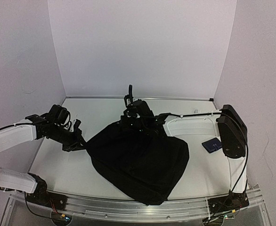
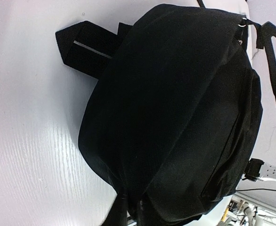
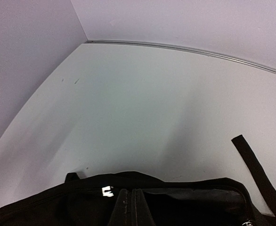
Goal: Pack the student bag
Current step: Zip the student bag at the center of the board.
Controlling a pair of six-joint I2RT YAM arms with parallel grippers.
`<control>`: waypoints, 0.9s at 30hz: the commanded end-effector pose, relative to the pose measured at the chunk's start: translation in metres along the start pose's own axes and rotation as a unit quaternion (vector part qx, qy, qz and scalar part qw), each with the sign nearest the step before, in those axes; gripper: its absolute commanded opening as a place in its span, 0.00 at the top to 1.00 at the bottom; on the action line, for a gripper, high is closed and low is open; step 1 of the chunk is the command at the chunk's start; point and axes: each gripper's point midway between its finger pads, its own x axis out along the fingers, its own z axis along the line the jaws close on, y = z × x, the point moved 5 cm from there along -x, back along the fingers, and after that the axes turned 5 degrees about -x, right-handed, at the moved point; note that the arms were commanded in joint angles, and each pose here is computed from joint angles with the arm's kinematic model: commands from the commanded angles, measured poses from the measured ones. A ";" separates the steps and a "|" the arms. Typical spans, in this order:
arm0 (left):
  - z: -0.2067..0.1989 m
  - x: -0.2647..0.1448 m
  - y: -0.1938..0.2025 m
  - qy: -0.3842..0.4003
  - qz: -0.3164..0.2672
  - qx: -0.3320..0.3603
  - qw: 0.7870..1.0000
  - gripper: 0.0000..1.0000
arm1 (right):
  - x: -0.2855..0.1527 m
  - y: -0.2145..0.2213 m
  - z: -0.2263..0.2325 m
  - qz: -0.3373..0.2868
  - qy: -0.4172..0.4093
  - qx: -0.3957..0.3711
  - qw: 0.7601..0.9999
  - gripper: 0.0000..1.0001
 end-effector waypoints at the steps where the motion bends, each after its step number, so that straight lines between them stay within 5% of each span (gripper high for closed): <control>1: -0.025 -0.021 -0.028 -0.006 -0.052 0.078 0.996 0.67 | -0.028 -0.037 0.016 -0.025 -0.067 0.032 0.997 1.00; 4: -0.048 -0.029 -0.050 0.002 -0.079 0.140 0.987 0.37 | -0.030 -0.039 0.020 -0.022 -0.083 0.039 0.996 1.00; 8: -0.076 -0.022 -0.078 0.030 -0.099 0.235 0.966 0.22 | -0.031 -0.040 0.022 -0.021 -0.093 0.047 0.994 1.00; 15: -0.091 0.016 -0.107 0.052 -0.086 0.308 0.946 0.18 | -0.037 -0.047 0.023 -0.027 -0.097 0.059 0.993 1.00; 27: -0.096 0.056 -0.119 0.092 -0.038 0.314 0.944 0.24 | -0.039 -0.044 0.018 -0.023 -0.084 0.060 0.994 1.00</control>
